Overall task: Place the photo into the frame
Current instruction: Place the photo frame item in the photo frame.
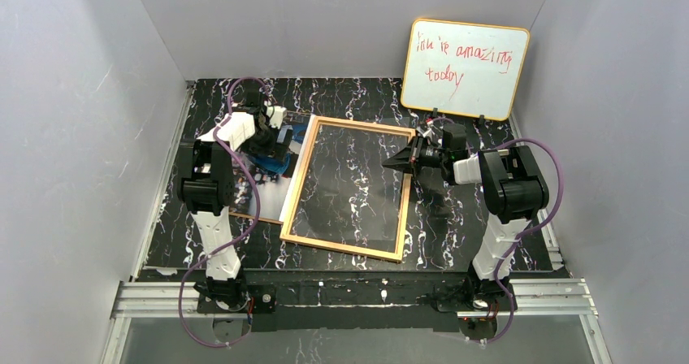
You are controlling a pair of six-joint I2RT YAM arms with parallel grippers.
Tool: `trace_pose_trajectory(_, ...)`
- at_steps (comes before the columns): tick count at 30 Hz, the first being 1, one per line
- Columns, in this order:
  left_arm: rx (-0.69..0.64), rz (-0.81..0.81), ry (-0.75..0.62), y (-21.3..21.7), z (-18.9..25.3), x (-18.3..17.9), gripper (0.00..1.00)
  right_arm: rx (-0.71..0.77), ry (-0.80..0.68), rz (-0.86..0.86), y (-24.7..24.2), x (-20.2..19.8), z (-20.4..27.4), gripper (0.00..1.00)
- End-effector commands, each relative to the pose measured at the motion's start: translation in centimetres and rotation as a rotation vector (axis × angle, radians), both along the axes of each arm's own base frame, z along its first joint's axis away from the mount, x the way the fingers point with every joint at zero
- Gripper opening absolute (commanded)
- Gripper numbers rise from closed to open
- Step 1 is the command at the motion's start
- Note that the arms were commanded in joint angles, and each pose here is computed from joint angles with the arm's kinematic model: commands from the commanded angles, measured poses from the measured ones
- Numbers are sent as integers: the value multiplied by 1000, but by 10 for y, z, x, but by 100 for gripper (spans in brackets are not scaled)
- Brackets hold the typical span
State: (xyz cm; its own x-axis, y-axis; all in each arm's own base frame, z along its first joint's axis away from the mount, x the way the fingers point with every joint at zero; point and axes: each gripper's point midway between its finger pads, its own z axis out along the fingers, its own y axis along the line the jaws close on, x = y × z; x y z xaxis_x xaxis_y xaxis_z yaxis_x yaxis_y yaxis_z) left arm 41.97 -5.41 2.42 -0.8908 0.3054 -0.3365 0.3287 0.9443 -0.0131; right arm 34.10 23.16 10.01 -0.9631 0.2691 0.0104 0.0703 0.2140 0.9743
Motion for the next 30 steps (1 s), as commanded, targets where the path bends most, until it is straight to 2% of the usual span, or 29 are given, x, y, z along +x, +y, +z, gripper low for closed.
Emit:
trace_pose_trajectory(1, -40, -20, 103, -11, -19, -27, 98, 88, -157, 52, 8, -2, 39, 1)
trace_pose_trajectory(30, -42, -43, 121, -21, -26, -32, 98, 126, -150, 66, 24, 4, 39, 1)
